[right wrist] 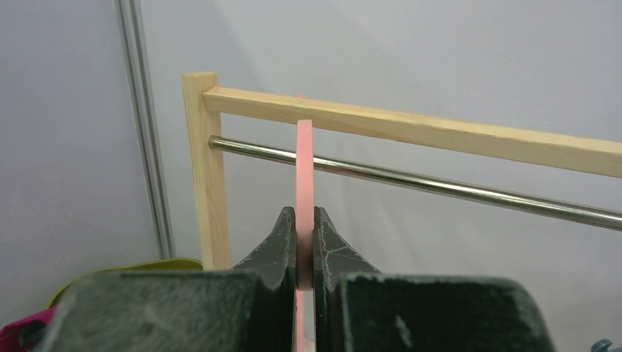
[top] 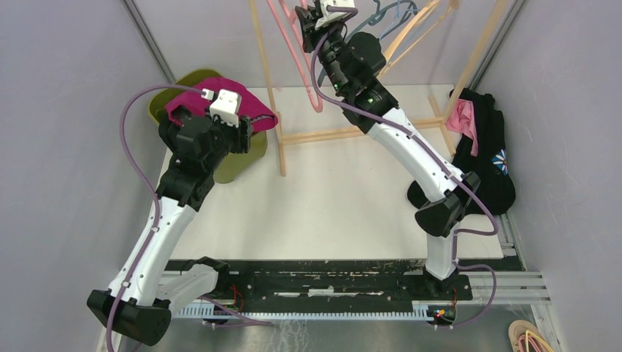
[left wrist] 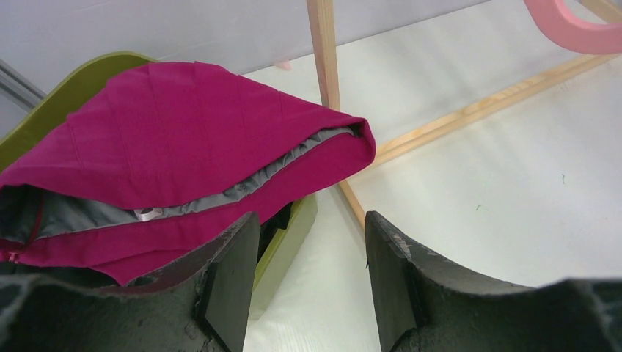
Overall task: Remove the skirt from the hanger
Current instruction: Place the hanger at the clothesline.
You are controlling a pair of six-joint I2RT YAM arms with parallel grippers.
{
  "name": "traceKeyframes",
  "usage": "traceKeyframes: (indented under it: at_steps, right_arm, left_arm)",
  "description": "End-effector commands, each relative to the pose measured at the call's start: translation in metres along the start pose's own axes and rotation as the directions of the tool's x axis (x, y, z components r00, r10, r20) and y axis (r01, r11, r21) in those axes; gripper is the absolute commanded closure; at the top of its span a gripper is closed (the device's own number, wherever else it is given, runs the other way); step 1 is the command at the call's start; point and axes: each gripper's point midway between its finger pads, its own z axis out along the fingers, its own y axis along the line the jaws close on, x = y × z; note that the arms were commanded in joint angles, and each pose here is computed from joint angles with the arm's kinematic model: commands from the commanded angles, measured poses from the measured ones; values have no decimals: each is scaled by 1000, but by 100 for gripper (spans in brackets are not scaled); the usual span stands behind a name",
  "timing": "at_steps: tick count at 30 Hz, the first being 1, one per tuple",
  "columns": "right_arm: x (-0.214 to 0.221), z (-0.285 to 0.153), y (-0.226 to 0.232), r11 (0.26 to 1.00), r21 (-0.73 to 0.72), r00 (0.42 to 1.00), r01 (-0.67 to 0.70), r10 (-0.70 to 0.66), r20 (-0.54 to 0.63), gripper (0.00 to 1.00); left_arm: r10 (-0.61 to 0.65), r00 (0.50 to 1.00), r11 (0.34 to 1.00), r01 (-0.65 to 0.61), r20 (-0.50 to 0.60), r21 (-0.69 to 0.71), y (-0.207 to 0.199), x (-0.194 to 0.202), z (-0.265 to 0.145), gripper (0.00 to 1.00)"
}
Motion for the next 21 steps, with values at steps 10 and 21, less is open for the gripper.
traceKeyframes:
  at_steps: [10, 21]
  right_arm:
    - [-2, 25, -14, 995, 100, 997, -1, -6, 71, 99]
    - [-8, 20, -19, 994, 106, 995, -13, 3, 95, 99]
  left_arm:
    - [62, 997, 997, -60, 39, -42, 11, -14, -15, 38]
    - [56, 998, 998, -55, 16, -36, 8, -2, -13, 37]
